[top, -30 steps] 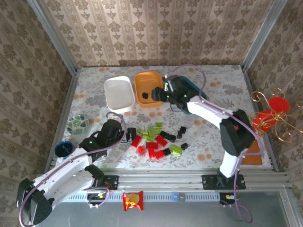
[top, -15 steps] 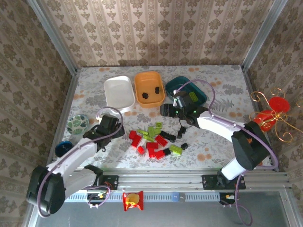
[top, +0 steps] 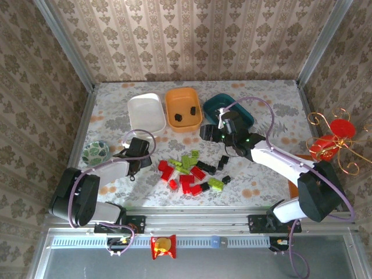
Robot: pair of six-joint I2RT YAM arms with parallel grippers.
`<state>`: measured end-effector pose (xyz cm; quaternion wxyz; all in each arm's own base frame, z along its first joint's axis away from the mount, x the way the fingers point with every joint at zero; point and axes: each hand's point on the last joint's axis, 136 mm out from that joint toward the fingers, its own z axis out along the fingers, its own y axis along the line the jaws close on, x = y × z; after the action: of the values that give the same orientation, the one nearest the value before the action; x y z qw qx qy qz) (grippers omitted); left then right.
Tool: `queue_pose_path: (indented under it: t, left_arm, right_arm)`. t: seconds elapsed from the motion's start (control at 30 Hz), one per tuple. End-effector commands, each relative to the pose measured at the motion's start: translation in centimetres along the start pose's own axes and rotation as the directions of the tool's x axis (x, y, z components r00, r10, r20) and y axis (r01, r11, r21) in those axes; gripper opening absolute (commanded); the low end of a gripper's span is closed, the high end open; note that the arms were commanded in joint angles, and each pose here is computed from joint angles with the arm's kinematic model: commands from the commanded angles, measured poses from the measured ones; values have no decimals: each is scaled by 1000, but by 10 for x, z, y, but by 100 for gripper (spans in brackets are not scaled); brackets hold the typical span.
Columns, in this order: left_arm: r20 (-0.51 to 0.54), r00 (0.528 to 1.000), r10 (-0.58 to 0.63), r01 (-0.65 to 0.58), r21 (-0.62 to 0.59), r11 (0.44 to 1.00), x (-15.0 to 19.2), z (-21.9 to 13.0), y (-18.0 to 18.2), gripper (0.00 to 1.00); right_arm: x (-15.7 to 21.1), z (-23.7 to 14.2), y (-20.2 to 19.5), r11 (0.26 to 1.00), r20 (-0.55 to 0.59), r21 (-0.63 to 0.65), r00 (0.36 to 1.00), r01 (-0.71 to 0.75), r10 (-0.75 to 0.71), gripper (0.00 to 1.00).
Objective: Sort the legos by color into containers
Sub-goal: Pick up the lego from the middle-left of the table.
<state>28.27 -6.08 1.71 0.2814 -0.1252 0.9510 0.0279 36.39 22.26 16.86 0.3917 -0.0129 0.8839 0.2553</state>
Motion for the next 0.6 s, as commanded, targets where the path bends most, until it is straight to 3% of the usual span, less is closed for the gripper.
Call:
queue_pose_path:
  t: [0.0, 0.33, 0.57]
  left_arm:
    - [9, 1000, -4, 4, 19, 1000, -5, 7, -6, 77]
    - [-12, 1000, 22, -21, 71, 997, -2, 4, -17, 59]
    - [68, 989, 128, -137, 151, 979, -15, -38, -55, 55]
  right_arm:
    - [-11, -14, 3, 1000, 46, -12, 999, -4, 5, 71]
    - [-9, -14, -7, 1000, 46, 7, 999, -22, 21, 71]
    - [-7, -23, -30, 997, 64, 53, 996, -60, 56, 71]
